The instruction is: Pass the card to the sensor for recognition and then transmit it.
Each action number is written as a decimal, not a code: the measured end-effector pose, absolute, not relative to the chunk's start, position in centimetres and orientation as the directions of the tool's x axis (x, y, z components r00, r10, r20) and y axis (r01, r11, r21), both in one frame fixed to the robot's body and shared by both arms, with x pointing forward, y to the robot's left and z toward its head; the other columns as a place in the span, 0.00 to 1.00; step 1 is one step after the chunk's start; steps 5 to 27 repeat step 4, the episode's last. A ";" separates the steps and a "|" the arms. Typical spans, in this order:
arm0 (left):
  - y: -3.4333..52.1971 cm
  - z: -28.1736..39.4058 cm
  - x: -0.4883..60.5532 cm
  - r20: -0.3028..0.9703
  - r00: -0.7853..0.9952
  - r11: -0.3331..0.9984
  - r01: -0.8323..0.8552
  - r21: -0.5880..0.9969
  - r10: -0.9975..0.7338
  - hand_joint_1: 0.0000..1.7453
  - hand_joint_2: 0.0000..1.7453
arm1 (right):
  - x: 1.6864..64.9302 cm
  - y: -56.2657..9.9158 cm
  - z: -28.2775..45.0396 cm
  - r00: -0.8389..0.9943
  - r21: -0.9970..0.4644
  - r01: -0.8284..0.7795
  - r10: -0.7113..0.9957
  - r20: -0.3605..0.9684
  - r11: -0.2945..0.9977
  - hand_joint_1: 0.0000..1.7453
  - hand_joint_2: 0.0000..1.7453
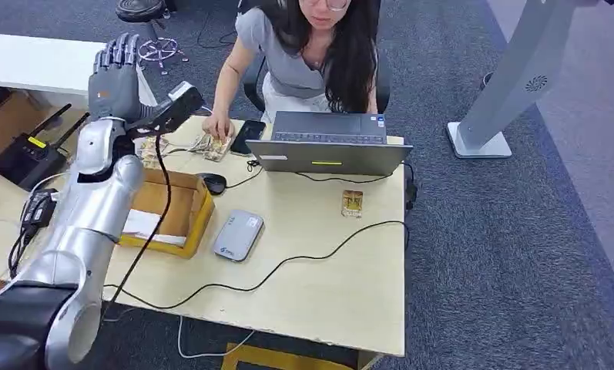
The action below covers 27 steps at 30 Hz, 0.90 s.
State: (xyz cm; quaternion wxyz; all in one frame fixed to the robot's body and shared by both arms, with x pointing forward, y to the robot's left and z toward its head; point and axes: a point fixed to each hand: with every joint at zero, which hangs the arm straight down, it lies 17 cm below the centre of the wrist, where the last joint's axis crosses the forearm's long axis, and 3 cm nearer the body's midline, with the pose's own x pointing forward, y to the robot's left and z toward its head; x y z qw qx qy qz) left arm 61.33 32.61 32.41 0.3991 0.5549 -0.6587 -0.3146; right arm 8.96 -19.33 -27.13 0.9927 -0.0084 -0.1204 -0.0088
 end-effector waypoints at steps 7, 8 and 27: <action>31.3 28.0 51.4 0.387 -0.308 0.494 -0.523 0.695 -0.869 0.00 1.00 | 9.0 -19.6 -27.1 0.964 -0.018 0.107 -0.099 0.248 0.994 0.00 1.00; 31.3 28.0 51.4 0.387 -0.308 0.494 -0.523 0.695 -0.869 0.00 1.00 | 9.0 -19.6 -27.1 0.964 -0.018 0.107 -0.099 0.248 0.994 0.00 1.00; 31.3 28.0 51.4 0.387 -0.308 0.494 -0.523 0.695 -0.869 0.00 1.00 | 9.0 -19.6 -27.1 0.964 -0.018 0.107 -0.099 0.248 0.994 0.00 1.00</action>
